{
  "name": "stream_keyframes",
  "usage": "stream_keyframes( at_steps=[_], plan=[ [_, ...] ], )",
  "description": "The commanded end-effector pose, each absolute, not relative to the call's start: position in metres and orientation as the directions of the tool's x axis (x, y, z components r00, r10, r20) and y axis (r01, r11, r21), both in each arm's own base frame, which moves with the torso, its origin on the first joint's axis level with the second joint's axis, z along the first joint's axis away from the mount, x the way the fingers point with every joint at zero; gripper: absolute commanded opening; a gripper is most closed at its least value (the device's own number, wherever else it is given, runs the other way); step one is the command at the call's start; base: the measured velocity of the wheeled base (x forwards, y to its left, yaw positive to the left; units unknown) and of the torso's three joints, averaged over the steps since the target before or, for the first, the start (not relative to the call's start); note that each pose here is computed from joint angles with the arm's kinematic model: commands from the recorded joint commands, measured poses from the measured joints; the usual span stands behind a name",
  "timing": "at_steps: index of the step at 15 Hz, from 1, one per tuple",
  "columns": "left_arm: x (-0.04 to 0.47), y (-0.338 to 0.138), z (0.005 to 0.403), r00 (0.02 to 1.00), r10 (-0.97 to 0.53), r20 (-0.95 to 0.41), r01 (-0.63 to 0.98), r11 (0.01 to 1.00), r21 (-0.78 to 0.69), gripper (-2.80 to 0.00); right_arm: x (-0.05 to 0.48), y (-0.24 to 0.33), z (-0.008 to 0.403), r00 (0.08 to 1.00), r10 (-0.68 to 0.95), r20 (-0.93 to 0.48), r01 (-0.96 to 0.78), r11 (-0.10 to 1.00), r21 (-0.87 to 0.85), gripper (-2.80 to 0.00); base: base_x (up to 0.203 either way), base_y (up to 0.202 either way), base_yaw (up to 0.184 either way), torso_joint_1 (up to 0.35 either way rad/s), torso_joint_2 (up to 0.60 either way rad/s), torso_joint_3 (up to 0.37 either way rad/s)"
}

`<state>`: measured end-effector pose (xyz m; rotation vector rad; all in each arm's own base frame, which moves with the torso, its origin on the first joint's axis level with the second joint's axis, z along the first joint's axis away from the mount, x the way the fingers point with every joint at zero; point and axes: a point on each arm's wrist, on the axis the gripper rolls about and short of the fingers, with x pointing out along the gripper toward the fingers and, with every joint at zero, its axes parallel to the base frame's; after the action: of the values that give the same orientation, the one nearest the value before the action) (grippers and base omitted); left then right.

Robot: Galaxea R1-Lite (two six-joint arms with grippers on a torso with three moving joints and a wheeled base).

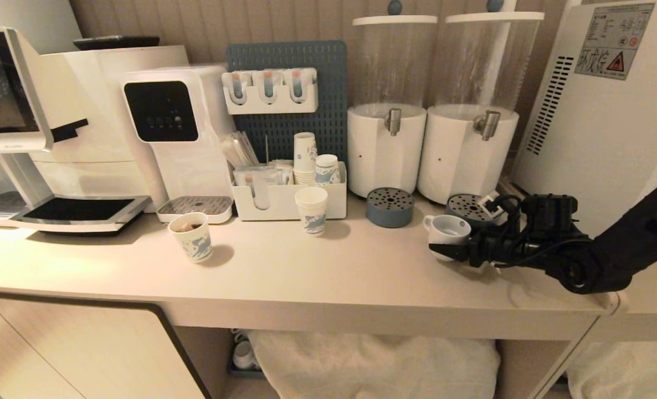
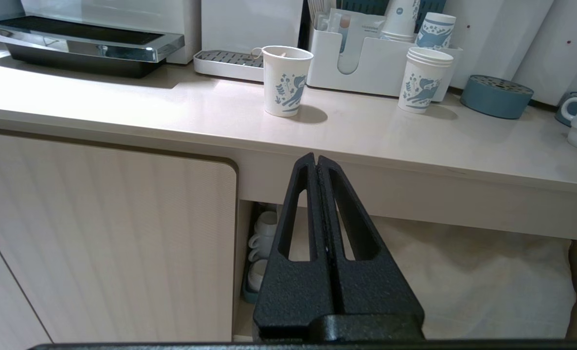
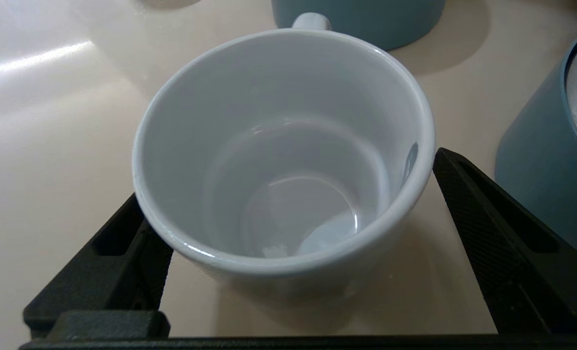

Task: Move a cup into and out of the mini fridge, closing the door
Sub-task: Put the ceramic cup in the freezer

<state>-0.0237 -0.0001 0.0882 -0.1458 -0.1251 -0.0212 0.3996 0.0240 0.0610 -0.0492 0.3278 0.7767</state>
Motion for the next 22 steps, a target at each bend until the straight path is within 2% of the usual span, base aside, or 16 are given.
stream_keyframes(
  at_steps=[1, 17, 22],
  plan=[
    [-0.021, 0.0, 0.077, 0.996, -0.012, 0.09, 0.025, 0.989, -0.145, -2.8, 0.4, 0.024, 0.062, 0.665, 0.683, -0.302, -0.698, 0.712, 0.072, 0.0, 0.0, 0.0, 0.0, 0.0, 0.0, 0.0],
    [-0.021, 0.0, 0.077, 0.996, -0.012, 0.09, 0.025, 0.989, -0.145, -2.8, 0.401, 0.024, 0.06, 0.665, 0.682, -0.303, -0.686, 0.719, 0.113, 0.0, 0.0, 0.0, 0.0, 0.0, 0.0, 0.0],
    [-0.021, 0.0, 0.077, 0.996, -0.012, 0.09, 0.025, 0.989, -0.147, -2.8, 0.409, 0.027, 0.053, 0.714, 0.631, -0.303, -0.643, 0.762, 0.071, 0.0, 0.0, 0.0, 0.0, 0.0, 0.0, 0.0]
  ],
)
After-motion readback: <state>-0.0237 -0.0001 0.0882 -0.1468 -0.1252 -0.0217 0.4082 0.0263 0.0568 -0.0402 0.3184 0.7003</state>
